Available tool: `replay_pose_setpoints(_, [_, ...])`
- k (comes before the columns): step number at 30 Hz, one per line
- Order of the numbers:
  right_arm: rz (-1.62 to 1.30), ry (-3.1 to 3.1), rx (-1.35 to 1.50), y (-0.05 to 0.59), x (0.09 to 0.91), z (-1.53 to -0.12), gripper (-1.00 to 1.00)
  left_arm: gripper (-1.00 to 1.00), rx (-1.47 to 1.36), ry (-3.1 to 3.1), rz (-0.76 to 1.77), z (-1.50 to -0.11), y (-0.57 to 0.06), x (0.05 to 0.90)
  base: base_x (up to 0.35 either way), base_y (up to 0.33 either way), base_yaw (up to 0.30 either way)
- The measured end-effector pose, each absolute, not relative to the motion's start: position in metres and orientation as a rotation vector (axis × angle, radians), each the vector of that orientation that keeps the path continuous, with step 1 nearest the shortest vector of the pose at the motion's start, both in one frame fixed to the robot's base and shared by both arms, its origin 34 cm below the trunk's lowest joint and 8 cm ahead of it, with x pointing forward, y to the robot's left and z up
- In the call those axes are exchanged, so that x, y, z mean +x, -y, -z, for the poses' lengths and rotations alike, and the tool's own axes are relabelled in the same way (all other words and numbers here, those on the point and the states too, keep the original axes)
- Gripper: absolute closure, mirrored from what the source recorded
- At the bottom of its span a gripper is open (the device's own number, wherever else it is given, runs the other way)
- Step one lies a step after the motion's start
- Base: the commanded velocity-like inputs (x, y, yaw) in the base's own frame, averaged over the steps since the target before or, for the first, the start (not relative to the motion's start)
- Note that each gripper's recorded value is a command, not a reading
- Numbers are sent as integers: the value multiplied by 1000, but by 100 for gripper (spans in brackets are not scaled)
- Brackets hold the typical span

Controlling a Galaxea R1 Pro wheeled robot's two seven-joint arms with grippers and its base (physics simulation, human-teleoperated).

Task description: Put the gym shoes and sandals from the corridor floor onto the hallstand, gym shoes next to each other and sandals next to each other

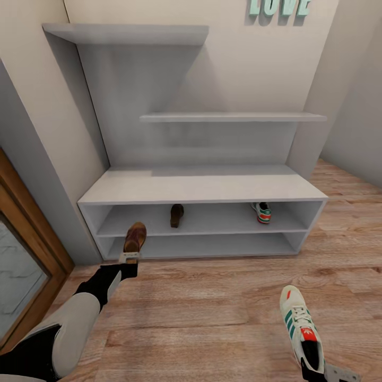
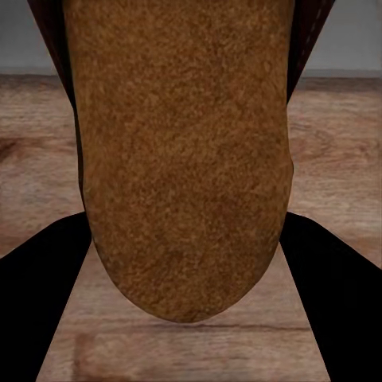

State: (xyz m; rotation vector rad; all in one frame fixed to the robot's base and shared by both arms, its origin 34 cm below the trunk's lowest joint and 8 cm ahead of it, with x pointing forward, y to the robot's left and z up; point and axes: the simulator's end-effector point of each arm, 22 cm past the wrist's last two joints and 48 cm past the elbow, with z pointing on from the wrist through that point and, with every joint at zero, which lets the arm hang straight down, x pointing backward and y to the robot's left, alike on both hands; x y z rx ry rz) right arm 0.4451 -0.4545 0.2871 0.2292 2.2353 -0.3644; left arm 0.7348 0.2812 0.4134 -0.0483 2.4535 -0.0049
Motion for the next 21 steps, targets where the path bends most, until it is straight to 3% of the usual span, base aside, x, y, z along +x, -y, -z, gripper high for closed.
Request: replay_pose_setpoints(21, [370,-2274,241,456,422,-229,100,100,-41,-2474,12,-354,-280,722,0,0,0])
